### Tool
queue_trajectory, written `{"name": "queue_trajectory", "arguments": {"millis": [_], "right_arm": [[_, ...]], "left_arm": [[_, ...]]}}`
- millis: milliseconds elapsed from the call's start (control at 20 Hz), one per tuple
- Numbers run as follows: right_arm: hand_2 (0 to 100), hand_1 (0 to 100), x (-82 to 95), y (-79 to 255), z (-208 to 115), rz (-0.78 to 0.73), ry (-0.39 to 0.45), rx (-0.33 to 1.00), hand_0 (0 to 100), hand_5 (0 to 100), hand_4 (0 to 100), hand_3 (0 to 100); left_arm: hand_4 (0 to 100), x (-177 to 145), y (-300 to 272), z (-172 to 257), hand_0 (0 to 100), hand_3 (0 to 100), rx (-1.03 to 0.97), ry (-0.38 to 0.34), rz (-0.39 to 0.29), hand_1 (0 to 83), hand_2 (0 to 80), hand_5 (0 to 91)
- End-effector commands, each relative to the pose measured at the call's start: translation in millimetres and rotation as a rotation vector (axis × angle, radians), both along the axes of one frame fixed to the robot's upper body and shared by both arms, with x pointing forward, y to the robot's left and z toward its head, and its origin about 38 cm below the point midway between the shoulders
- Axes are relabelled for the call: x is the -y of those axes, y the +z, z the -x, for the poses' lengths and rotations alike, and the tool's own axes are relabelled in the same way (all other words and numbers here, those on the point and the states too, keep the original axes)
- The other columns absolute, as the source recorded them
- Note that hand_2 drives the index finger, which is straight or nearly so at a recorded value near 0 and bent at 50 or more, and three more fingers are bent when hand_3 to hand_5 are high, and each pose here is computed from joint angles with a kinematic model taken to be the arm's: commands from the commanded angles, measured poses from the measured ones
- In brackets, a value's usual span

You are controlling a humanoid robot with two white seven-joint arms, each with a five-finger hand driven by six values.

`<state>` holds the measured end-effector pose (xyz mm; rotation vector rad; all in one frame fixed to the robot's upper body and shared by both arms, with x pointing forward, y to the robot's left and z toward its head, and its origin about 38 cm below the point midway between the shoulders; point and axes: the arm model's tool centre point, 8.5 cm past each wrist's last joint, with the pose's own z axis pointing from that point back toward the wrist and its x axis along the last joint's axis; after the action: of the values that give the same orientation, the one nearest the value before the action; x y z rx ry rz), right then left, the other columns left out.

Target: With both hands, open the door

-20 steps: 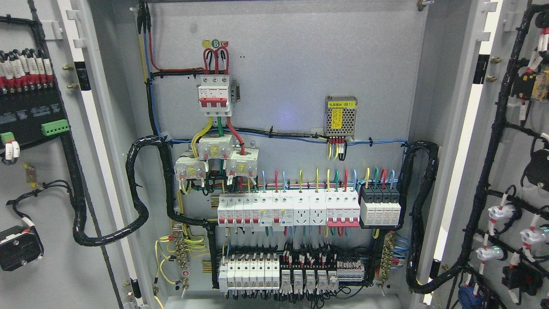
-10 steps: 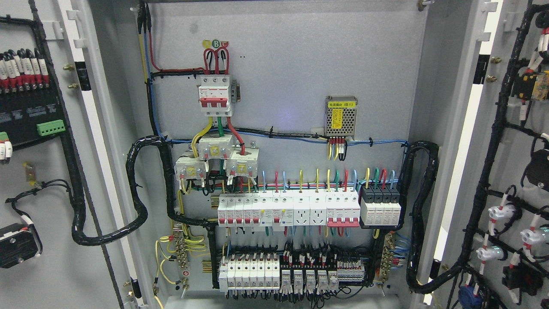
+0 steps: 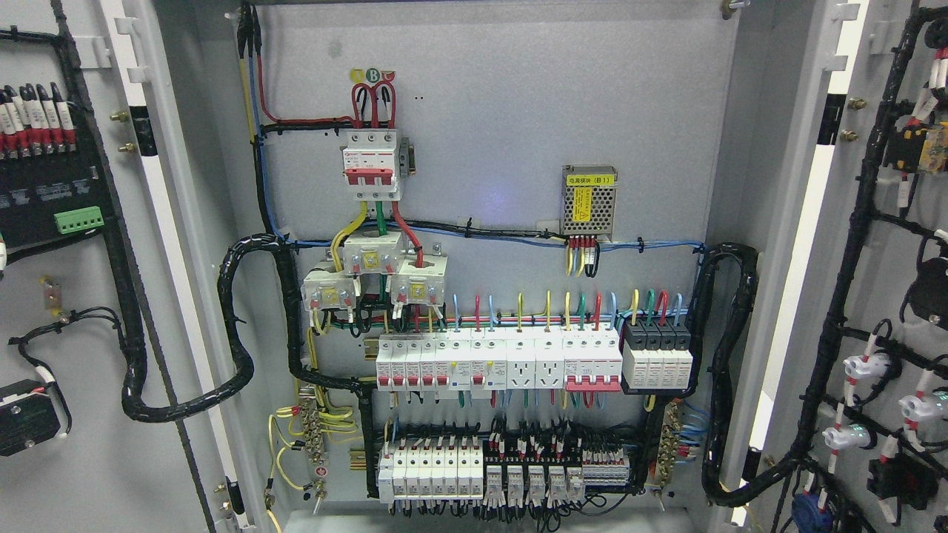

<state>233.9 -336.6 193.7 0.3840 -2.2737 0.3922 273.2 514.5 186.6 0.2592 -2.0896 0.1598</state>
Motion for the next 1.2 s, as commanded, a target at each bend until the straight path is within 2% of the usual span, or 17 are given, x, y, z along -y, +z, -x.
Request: {"name": "queue_trajectory", "arguments": {"millis": [0, 250, 501, 701, 902, 1152], "right_arm": [[0, 0, -11.2, 11, 25, -0.072, 0.035, 0.285, 11, 0, 0, 0], [0, 0, -28.8, -3, 27, -0.098, 0.098, 0.223, 11, 0, 0, 0], [0, 0, -50.9, -30, 32, -0.016, 0.163, 0.158, 11, 0, 0, 0], [0, 0, -62.8, -46, 36, -0.030, 0.193, 0.107, 11, 0, 0, 0], [0, 0, -69.7, -61, 41, -0.044, 0.209, 0.054, 11, 0, 0, 0], [0, 0, -76.0, -80, 48, -0.053, 0.219, -0.014, 11, 0, 0, 0]], "left_arm": [[3, -22, 3, -10, 0, 0, -0.012, 0.047, 0.002, 0.0, 0.0, 0.0], [3, -30, 3, -14, 0, 0, -0.013, 0.068, 0.009, 0.0, 0.0, 0.0], [3, -32, 3, -16, 0, 0, -0.012, 0.073, 0.013, 0.0, 0.0, 0.0], [3, -27, 3, -17, 0, 0, -0.007, 0.058, 0.014, 0.0, 0.0, 0.0], [3, 0, 4, -11, 0, 0, -0.006, -0.027, 0.008, 0.0, 0.0, 0.0], [3, 47, -16, 21, 0, 0, -0.072, -0.138, 0.021, 0.0, 0.0, 0.0]]}}
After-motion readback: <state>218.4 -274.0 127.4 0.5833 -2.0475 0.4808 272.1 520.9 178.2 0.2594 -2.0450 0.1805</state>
